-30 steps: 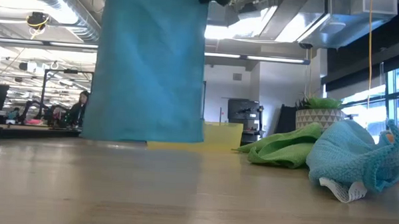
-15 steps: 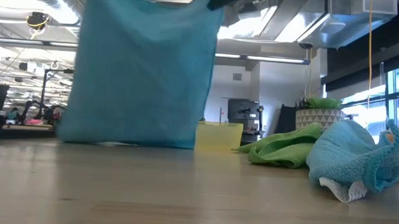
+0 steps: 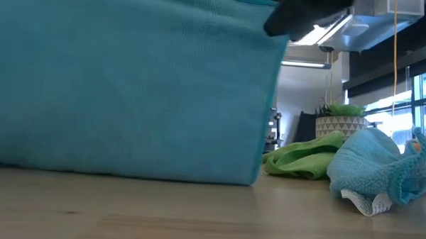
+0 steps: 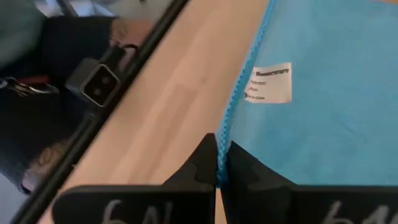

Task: Fold microfiber towels
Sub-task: Fold the left blue cloth

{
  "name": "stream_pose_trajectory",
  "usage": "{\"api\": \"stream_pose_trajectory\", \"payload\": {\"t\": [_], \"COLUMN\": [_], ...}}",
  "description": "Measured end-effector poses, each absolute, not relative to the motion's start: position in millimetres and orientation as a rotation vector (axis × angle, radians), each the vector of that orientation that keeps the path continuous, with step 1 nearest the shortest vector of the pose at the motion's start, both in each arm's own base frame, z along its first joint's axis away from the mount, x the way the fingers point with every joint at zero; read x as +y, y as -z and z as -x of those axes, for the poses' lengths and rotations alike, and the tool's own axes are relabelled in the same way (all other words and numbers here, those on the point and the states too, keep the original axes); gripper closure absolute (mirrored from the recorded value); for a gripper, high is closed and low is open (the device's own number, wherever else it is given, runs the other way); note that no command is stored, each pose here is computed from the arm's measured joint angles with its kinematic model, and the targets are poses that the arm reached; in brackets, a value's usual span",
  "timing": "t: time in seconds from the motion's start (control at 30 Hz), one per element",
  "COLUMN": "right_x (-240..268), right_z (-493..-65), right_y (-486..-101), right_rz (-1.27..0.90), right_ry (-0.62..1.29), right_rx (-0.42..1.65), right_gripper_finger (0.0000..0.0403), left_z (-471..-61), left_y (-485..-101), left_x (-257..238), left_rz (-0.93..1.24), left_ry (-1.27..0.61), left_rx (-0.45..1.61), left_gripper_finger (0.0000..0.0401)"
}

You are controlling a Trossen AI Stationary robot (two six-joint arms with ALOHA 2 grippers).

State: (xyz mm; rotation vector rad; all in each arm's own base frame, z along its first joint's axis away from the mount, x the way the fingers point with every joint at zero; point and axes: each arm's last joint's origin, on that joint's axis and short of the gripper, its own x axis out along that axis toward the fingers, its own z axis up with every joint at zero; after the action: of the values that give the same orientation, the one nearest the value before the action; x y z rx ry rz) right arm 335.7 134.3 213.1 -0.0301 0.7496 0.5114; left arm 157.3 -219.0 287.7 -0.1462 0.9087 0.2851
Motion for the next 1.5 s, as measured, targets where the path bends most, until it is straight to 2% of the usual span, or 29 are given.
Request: {"api": "stream_pose_trajectory", "payload": {"t": [0.2,0.33,0.57,0.77,0.9,1.2,1.5], "right_x": [144,133,86,45,20,-14,-21], "right_z": [-328,-332,-349,-363,-365,-366,-372], "right_y": [-199,-198,-177,-159,-157,-155,-138], "right_rz": [-0.007,0.003,0.03,0.162,0.176,0.183,0.149], "right_ry": [-0.543,-0.549,-0.398,-0.14,-0.046,0.008,-0.014], "right_rx": [0.661,0.653,0.728,0.749,0.759,0.767,0.779], "right_gripper_finger": [0.0396,0.0396,0.0396,0.0396,0.0396,0.0396,0.0383], "left_z": [-168,-176,-186,-185,-186,-189,-190], "left_y": [-244,-231,-216,-191,-178,-163,-155], "left_x": [-247,-244,-218,-177,-157,-134,-127], "left_rz": [0.115,0.062,-0.007,-0.137,-0.178,-0.227,-0.228], "left_ry": [-0.37,-0.447,-0.613,-0.819,-0.894,-0.961,-0.946], "left_rx": [0.967,1.011,1.055,1.148,1.169,1.174,1.192], "left_gripper_finger": [0.0401,0.0401,0.0401,0.0401,0.0401,0.0401,0.0401]}}
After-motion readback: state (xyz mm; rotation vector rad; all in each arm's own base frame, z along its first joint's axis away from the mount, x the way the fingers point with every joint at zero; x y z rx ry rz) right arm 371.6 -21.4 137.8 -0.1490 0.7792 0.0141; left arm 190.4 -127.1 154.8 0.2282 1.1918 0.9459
